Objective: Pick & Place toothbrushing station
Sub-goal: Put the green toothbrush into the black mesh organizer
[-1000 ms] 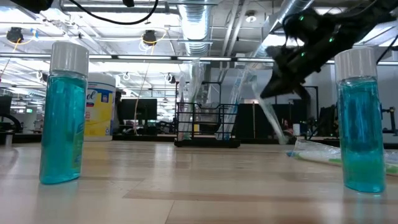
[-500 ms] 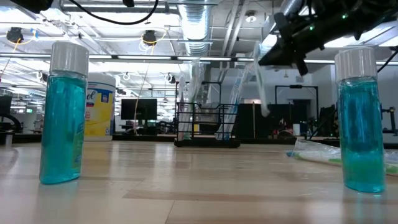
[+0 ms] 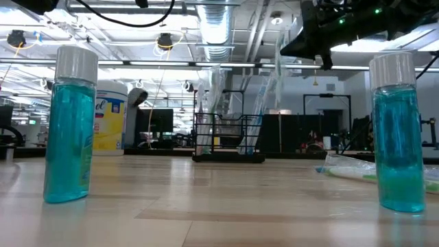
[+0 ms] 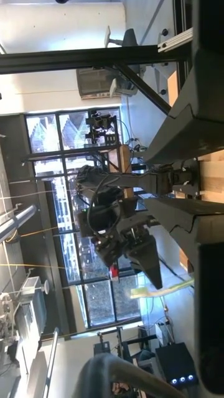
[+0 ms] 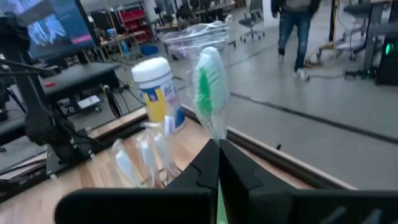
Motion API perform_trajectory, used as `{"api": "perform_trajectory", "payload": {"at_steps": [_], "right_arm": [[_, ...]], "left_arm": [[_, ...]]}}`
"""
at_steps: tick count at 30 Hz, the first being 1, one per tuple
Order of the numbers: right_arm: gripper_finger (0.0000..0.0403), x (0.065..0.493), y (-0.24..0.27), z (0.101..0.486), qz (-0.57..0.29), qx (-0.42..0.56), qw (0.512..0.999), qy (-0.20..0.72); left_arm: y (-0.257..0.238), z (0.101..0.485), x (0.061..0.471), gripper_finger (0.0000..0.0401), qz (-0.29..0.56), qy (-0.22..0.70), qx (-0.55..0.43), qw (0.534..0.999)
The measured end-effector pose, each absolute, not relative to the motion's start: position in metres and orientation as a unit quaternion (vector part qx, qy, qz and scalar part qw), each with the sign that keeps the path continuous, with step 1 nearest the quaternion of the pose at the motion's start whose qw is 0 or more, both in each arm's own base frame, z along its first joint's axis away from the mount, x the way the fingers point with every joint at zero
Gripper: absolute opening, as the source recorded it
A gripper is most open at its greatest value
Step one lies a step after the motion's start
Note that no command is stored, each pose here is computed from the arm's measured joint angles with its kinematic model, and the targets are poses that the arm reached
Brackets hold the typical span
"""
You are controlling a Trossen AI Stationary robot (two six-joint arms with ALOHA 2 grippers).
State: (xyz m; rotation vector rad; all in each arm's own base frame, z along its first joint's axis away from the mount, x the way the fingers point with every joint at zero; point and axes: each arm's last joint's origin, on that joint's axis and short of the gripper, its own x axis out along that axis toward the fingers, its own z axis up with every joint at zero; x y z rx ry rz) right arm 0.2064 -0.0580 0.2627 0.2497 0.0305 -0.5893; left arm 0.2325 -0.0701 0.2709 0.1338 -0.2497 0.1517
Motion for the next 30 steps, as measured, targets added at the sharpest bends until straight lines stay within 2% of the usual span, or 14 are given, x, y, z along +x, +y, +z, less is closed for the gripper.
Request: {"api": "perform_trajectory", "payload": {"at_steps": [11, 30], "right_arm": [[0.0000, 0.232, -0.061, 0.251, -0.275, 0.073, 0.959, -0.002], [0.0000, 0.259, -0.070, 0.231, -0.277, 0.046, 0.959, -0.040]], "left_arm": [[-0.070, 0.271, 0.233, 0.0092, 0.076, -0.123, 0.067, 0.987], [-0.070, 0.271, 0.233, 0.0092, 0.076, -0.123, 0.067, 0.987]]}}
